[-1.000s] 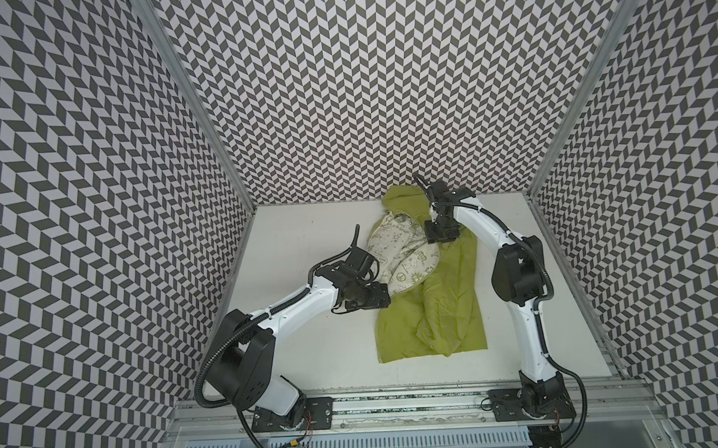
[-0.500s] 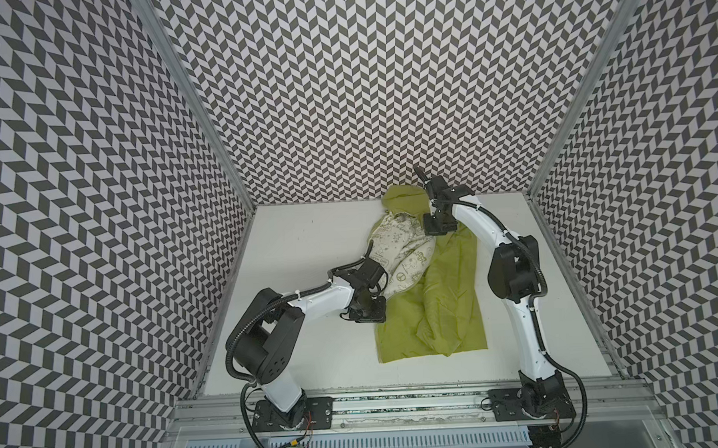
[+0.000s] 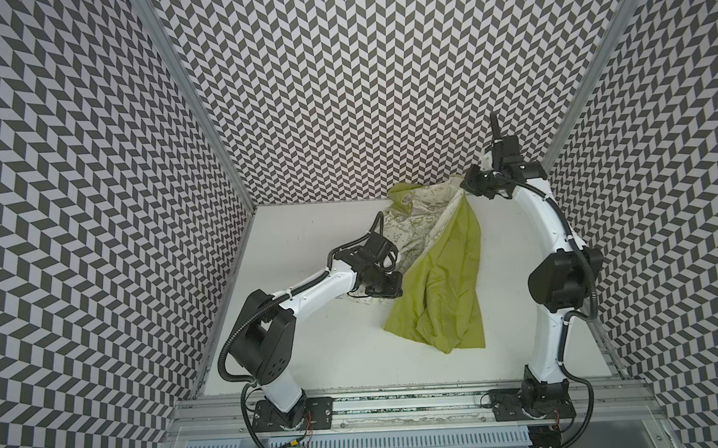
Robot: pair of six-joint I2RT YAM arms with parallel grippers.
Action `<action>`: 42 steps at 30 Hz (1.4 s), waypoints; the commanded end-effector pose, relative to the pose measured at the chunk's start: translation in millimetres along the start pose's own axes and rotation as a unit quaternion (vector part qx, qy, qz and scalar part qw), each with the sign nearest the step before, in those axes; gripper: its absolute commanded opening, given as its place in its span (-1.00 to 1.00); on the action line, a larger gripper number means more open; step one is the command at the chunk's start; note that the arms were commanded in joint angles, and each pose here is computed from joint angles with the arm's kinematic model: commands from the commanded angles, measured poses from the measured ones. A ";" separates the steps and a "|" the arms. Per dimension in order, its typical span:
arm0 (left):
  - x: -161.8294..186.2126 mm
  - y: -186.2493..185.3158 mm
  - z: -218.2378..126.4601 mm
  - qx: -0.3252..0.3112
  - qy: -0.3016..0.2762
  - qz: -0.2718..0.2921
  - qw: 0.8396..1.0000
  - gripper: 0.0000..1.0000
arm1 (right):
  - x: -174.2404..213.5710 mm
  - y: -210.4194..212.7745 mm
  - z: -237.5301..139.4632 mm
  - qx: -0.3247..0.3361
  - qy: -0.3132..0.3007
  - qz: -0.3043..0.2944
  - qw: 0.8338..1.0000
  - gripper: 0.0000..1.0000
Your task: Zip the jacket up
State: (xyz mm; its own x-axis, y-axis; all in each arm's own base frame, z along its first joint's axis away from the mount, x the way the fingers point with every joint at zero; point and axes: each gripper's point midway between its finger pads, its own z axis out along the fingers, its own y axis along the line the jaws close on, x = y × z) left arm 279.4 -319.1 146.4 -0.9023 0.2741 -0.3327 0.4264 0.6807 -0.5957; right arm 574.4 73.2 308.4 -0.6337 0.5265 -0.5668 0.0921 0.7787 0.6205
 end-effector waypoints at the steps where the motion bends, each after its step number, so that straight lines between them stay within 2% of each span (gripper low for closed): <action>1: 4.4 -37.5 -5.1 0.077 0.031 0.015 0.996 -0.83 | -14.7 38.0 1.6 -0.075 -0.015 0.014 0.997 -1.00; 5: -6.9 -51.1 -2.6 0.111 0.028 0.011 0.993 -0.88 | -10.7 43.0 35.1 -0.109 0.003 0.048 0.993 -1.00; 8: -21.0 -30.4 4.6 0.094 0.009 -0.011 0.995 -0.88 | 1.9 35.4 71.3 -0.118 0.029 0.084 0.989 -1.00; 9: -25.9 -15.4 9.2 0.076 0.004 -0.035 0.997 -0.89 | 6.2 31.2 83.1 -0.118 0.037 0.094 0.988 -0.99; 12: -38.8 34.1 20.6 0.013 -0.004 -0.088 0.996 -0.83 | 16.7 16.0 108.5 -0.100 0.050 0.106 0.988 -0.59; 15: -52.8 59.3 22.4 -0.007 -0.013 -0.120 0.993 -0.51 | 23.1 3.9 116.2 -0.082 0.058 0.103 0.990 -0.25; 19: -64.6 53.4 9.4 -0.017 -0.027 -0.093 0.995 0.04 | 24.0 1.8 98.0 -0.056 0.058 0.064 0.995 -0.07; 21: -65.9 48.5 0.4 -0.019 -0.033 -0.082 0.996 0.21 | 21.9 0.5 81.4 -0.033 0.052 0.035 0.997 -0.04; 27: -57.4 38.9 -45.0 -0.060 -0.075 -0.067 0.993 0.37 | 31.2 -19.5 19.4 0.071 0.055 -0.063 0.994 0.12; 29: -50.2 46.1 -61.2 -0.093 -0.092 -0.069 0.989 0.50 | 41.0 -25.7 2.3 0.081 0.063 -0.076 0.992 0.35; 30: -47.1 51.5 -72.0 -0.111 -0.105 -0.072 0.986 0.56 | 49.4 -26.9 -5.0 0.072 0.071 -0.074 0.992 0.56; 31: -43.9 58.3 -80.3 -0.125 -0.114 -0.079 0.982 0.60 | 54.0 -24.6 -12.6 0.055 0.072 -0.070 0.993 0.90; 32: -39.7 69.8 -89.1 -0.142 -0.123 -0.092 0.978 0.62 | 63.4 -26.5 -16.4 0.031 0.076 -0.054 0.995 0.99; 35: -28.0 108.8 -112.3 -0.183 -0.139 -0.144 0.962 0.68 | 87.4 -14.5 -32.1 -0.079 0.090 -0.012 0.993 1.00; 37: -21.9 134.0 -123.2 -0.205 -0.145 -0.174 0.952 0.70 | 109.2 -6.3 -39.8 -0.108 0.114 -0.007 0.987 1.00; 38: -19.4 146.7 -127.1 -0.213 -0.146 -0.189 0.947 0.70 | 125.2 -0.9 -41.8 -0.114 0.137 -0.010 0.984 0.90; 39: -17.4 158.9 -129.0 -0.220 -0.145 -0.201 0.943 0.70 | 142.8 6.1 -44.0 -0.118 0.161 -0.021 0.980 0.71; 42: -15.1 191.4 -127.9 -0.243 -0.137 -0.226 0.933 0.70 | 203.2 27.8 -48.4 -0.115 0.239 -0.065 0.962 -0.10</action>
State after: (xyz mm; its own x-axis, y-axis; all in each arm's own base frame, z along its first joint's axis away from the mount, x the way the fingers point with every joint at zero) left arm 365.6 -125.6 152.7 -0.8947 -0.2421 -0.3755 -0.0735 0.9087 -0.4110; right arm 446.1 129.5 225.0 -0.8673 0.3409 -0.3627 0.0068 0.7367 0.6762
